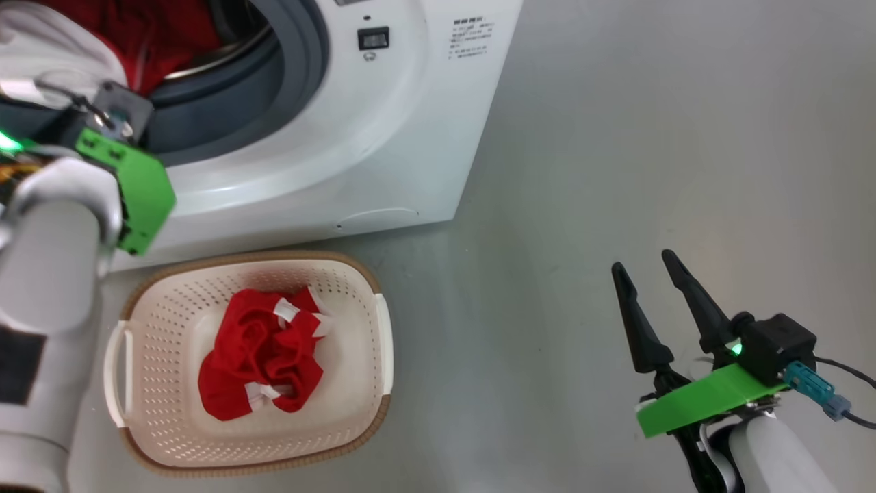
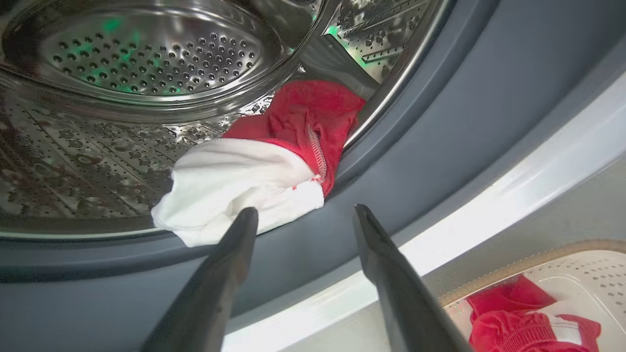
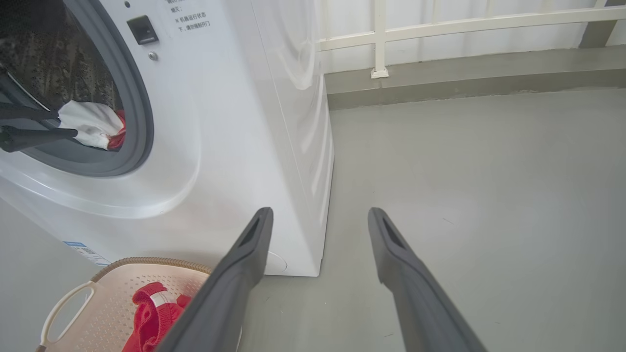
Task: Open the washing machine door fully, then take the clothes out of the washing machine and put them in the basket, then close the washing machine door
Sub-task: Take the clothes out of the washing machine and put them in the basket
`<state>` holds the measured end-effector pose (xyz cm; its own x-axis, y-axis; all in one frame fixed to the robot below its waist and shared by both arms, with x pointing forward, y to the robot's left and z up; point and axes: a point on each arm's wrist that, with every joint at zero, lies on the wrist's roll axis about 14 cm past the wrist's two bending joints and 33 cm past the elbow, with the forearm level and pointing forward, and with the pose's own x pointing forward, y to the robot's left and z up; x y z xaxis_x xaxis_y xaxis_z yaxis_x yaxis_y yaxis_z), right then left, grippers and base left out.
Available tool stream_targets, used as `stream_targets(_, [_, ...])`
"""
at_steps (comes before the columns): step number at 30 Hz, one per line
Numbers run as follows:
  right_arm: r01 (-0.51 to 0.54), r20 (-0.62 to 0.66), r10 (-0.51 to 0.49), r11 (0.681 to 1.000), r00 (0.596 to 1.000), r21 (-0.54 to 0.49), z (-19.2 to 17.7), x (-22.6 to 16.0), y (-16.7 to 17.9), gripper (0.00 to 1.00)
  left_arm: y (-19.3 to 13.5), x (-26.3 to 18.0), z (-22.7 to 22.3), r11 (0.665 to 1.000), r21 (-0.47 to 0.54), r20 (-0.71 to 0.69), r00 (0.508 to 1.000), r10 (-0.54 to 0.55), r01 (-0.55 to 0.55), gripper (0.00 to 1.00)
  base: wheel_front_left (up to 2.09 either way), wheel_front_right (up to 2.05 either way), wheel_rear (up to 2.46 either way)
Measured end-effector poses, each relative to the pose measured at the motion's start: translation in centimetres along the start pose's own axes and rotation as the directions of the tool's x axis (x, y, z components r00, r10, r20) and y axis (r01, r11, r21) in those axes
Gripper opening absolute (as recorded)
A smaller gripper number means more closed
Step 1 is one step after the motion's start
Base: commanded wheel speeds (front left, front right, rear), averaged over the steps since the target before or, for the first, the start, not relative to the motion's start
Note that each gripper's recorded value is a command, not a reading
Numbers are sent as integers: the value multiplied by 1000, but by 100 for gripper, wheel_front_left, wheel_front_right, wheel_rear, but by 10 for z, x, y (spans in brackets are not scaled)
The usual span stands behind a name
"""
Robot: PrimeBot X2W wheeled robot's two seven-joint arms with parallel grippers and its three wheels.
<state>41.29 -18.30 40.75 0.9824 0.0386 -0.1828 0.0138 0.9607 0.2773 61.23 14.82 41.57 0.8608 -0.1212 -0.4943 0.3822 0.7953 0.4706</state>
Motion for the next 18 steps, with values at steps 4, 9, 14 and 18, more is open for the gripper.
stream_targets(4, [-11, -4, 11, 1000, 1000, 3, -3, 7, 4, 100, 5, 14, 0, 1000, 18, -43, 999, -1, 2, 100, 0, 0, 0])
stream_targets(9, [-6, 4, 6, 1000, 1000, -5, -1, 17, 1, 100, 7, 32, 4, 999, 38, -61, 998, -6, 8, 100, 0, 0, 0])
stream_targets(14, [6, -13, -6, 1000, 1000, -10, -7, 18, -4, 100, 3, 46, 5, 999, 33, -76, 997, -25, 28, 100, 0, 0, 0])
stream_targets(18, [10, -18, -11, 1000, 1000, -13, -8, 21, -6, 100, -3, 55, 1, 998, 31, -93, 995, -46, 49, 100, 0, 0, 0])
